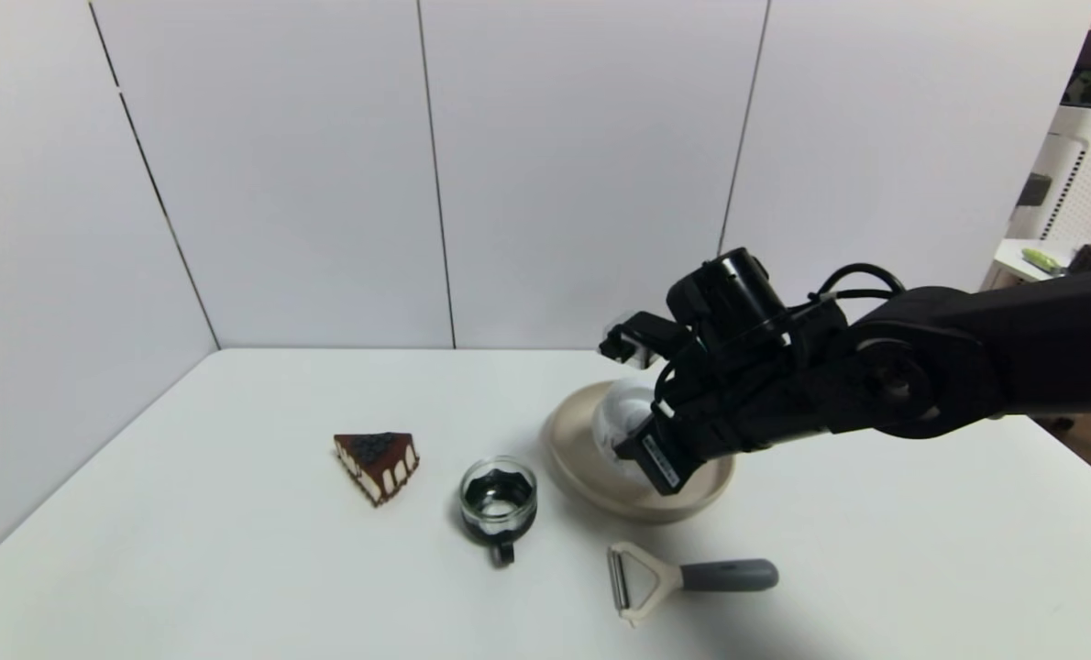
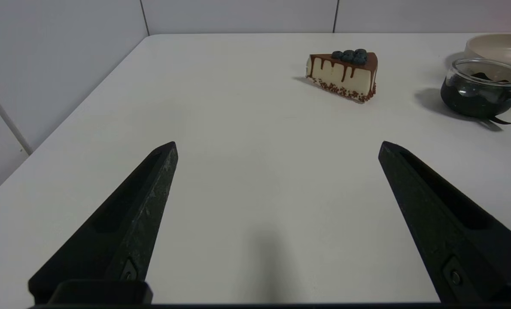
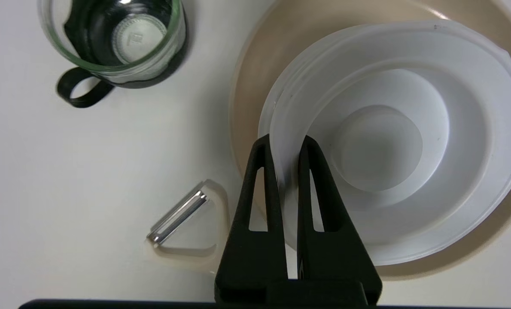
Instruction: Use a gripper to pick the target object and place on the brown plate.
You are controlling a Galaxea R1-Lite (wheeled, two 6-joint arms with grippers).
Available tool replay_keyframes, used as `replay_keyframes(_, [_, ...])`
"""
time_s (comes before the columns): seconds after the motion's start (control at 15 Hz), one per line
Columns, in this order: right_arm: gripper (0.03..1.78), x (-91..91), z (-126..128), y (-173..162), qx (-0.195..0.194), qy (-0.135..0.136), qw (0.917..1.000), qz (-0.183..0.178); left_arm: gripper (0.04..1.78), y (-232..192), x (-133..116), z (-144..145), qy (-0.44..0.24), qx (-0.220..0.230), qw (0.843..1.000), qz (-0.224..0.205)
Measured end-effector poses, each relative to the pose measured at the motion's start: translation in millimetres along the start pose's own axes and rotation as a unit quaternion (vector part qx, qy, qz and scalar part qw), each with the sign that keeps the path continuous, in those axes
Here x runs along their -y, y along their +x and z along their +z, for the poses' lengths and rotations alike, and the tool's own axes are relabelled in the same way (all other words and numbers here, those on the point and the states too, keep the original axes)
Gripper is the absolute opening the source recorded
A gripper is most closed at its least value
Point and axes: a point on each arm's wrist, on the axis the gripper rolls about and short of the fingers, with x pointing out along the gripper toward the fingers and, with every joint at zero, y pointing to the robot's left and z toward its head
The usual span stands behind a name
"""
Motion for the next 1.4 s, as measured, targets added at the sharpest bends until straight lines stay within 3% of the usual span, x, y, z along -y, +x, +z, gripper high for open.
replay_keyframes(0.2, [0.14, 7.5, -5, 8, -0.012, 0.010, 0.9999, -0.004, 1.69, 0, 0, 0, 0.000, 0.000, 1.000, 0.000])
replay_keyframes(0.33, [0.51, 13.4, -5, 5, -0.010, 0.016, 0.9998, -0.007, 1.69, 0, 0, 0, 0.000, 0.000, 1.000, 0.001])
replay_keyframes(0.53, [0.89, 20.6, -7, -6, -0.004, 0.024, 0.9996, -0.016, 1.69, 0, 0, 0, 0.000, 0.000, 1.000, 0.000])
replay_keyframes(0.73, [1.15, 26.5, -4, -31, 0.018, 0.031, 0.9989, -0.029, 1.69, 0, 0, 0, 0.000, 0.000, 1.000, 0.000])
replay_keyframes(0.93, [1.33, 32.9, -12, -91, 0.047, 0.047, 0.9964, -0.053, 1.69, 0, 0, 0, 0.000, 0.000, 1.000, 0.000])
replay_keyframes(1.13, [1.45, 28.3, -50, -168, 0.092, 0.073, 0.9876, -0.104, 1.69, 0, 0, 0, 0.000, 0.000, 1.000, 0.000])
replay_keyframes(1.27, [1.51, 15.9, -98, -200, 0.115, 0.097, 0.9776, -0.148, 1.69, 0, 0, 0, 0.000, 0.000, 1.000, 0.000])
replay_keyframes(1.4, [1.55, -5.1, -159, -210, 0.137, 0.121, 0.9631, -0.197, 1.69, 0, 0, 0, 0.000, 0.000, 1.000, 0.000])
